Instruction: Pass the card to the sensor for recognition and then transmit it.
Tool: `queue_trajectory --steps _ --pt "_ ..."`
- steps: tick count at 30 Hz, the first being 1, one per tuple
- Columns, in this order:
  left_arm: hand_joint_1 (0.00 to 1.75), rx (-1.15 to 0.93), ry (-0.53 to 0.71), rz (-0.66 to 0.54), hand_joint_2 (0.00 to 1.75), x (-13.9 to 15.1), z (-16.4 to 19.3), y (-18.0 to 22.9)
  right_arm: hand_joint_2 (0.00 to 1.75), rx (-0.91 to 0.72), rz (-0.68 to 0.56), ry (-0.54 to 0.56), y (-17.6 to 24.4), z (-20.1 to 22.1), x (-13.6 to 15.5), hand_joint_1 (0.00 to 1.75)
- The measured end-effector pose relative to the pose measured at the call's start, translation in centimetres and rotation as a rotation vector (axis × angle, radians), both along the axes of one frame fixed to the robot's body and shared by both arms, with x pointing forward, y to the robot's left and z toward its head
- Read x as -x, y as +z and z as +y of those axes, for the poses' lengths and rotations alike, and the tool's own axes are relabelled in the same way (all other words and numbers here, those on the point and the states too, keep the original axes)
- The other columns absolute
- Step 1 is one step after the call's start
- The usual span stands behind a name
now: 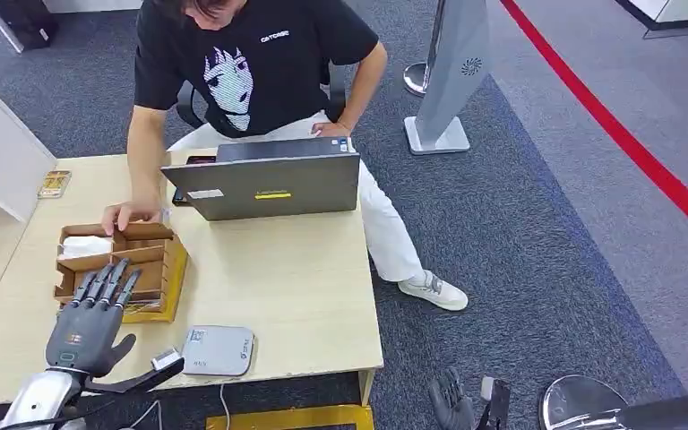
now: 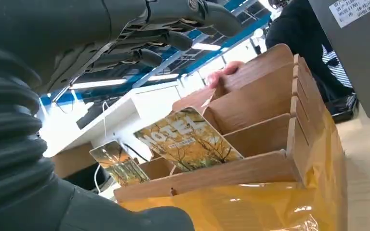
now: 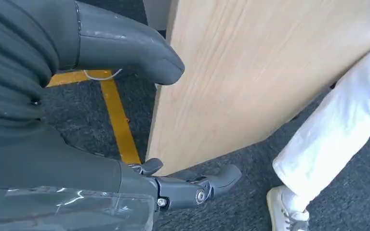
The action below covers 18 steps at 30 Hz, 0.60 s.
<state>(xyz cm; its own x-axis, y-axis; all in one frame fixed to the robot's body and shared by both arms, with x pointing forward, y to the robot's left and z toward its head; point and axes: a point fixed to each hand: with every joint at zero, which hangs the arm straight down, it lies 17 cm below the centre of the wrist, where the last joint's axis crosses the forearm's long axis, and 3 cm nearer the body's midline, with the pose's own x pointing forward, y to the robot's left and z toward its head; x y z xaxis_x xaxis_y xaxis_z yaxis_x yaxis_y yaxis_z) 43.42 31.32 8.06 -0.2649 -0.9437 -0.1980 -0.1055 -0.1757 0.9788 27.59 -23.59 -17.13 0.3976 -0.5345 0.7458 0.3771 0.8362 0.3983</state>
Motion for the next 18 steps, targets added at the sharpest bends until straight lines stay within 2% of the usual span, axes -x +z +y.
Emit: queue_trajectory --steps 18 --pt "0.0 -0.084 -0.011 -0.024 1.75 -1.0 2.0 -0.7 1.75 0.0 -0.001 0.023 0.1 0.4 -0.3 0.0"
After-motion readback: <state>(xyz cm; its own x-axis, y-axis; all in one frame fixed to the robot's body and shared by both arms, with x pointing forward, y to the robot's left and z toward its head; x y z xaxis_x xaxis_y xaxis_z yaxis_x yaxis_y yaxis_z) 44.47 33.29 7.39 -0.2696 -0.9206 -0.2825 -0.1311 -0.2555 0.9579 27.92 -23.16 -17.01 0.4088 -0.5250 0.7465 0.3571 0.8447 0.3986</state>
